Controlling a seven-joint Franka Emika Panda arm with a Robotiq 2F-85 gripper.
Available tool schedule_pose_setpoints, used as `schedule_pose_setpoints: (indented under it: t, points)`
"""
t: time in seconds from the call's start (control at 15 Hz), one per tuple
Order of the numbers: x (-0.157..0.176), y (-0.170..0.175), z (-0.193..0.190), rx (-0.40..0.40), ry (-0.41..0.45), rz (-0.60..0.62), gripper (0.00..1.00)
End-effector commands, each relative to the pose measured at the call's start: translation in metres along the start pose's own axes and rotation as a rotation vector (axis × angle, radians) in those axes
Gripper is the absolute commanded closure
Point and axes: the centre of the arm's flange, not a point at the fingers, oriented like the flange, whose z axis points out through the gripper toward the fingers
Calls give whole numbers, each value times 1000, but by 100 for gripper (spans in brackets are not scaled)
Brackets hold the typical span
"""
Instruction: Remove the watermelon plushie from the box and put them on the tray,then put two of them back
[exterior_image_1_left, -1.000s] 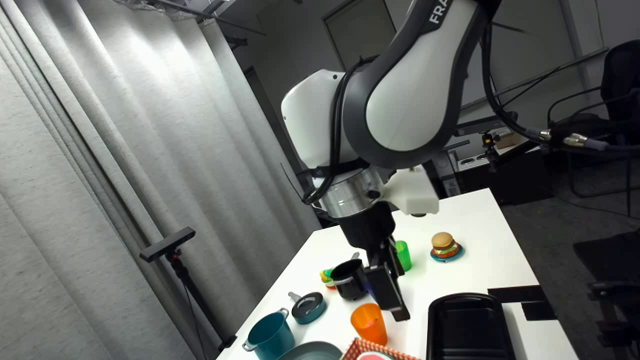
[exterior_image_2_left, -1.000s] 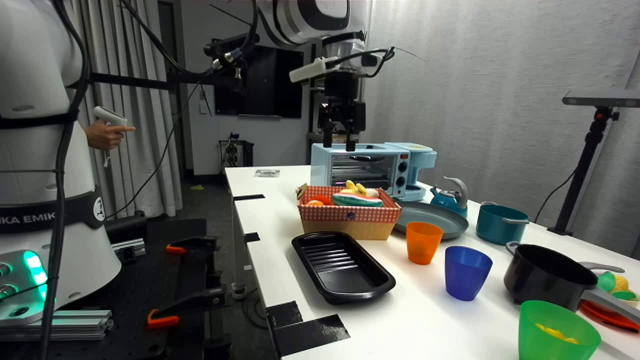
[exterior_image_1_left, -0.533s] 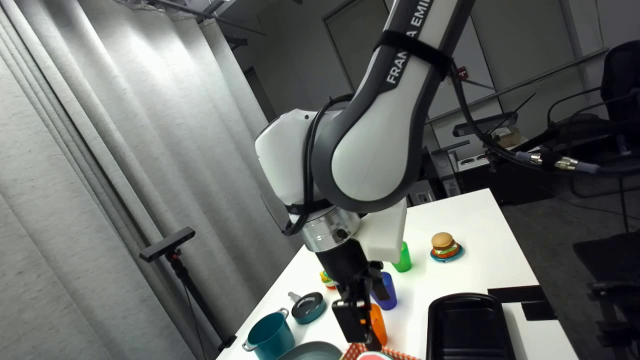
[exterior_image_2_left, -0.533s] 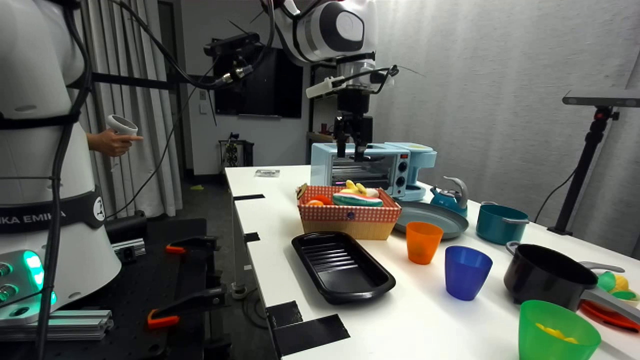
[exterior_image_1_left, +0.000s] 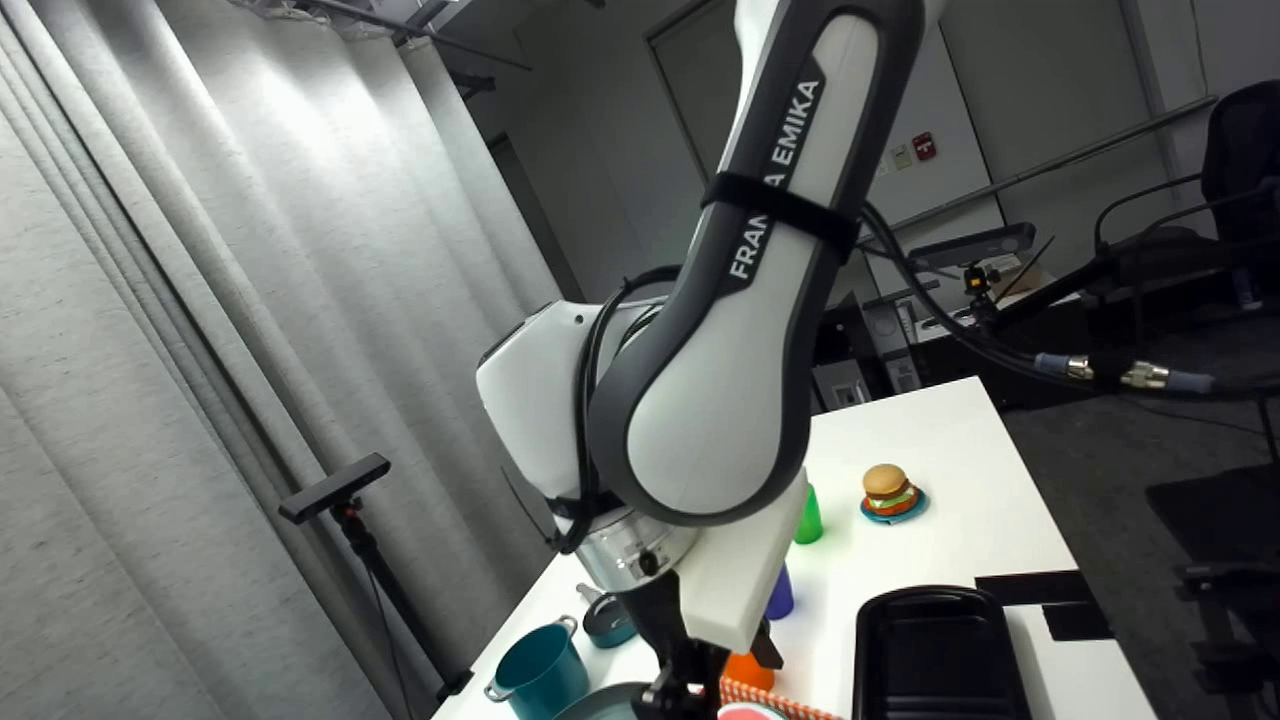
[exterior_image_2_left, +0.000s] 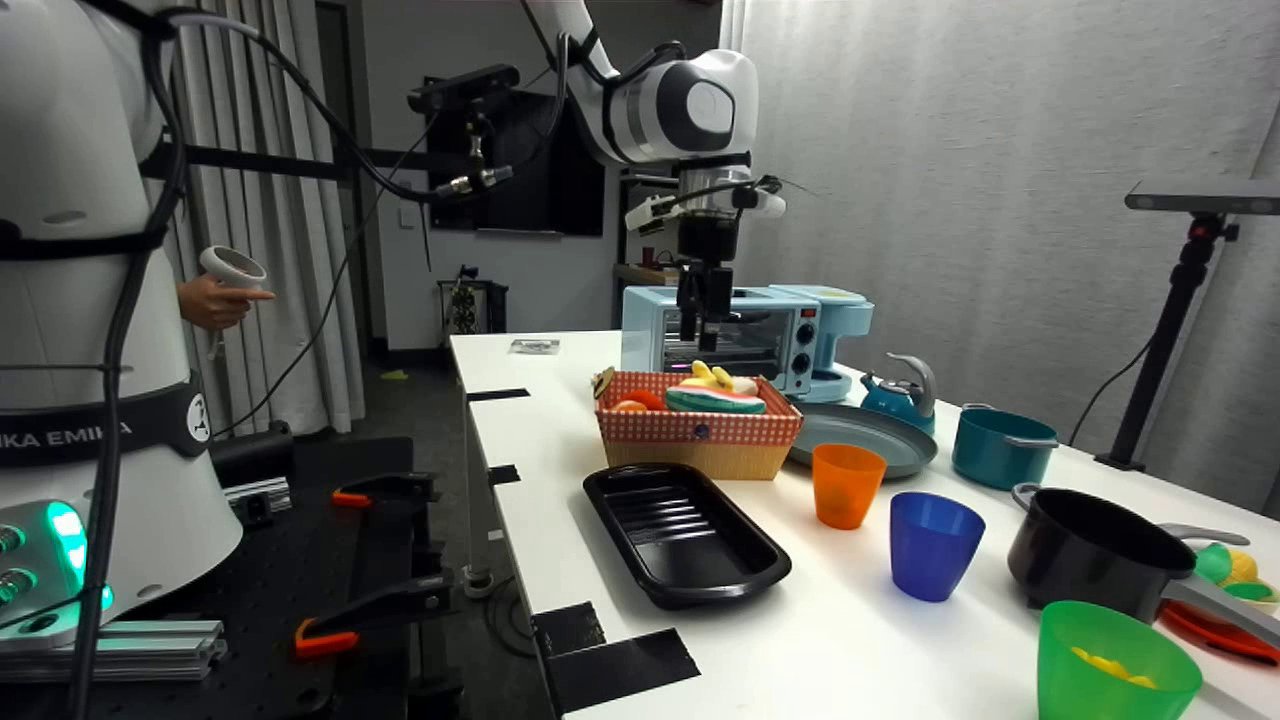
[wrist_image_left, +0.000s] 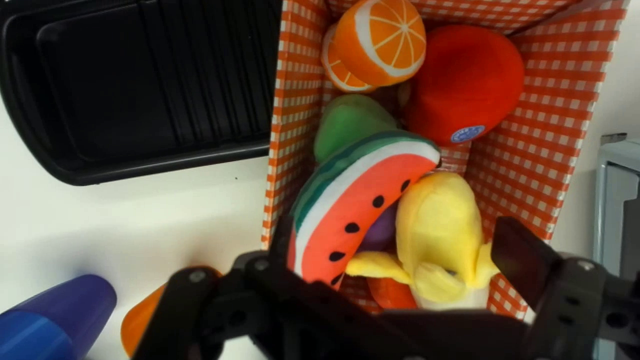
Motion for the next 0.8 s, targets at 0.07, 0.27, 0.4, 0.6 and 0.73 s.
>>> schedule_pose_setpoints:
  t: [0.07,0.27,0.4,0.6,0.73]
  points:
    - [14,14,12,-20,-6,100,0]
    - [21,31,19,-25,-14,153,0]
    - [25,29,22,-29,-18,175,0]
    - [25,27,28,-37,-27,188,0]
    - [24,25,33,-42,-34,192,0]
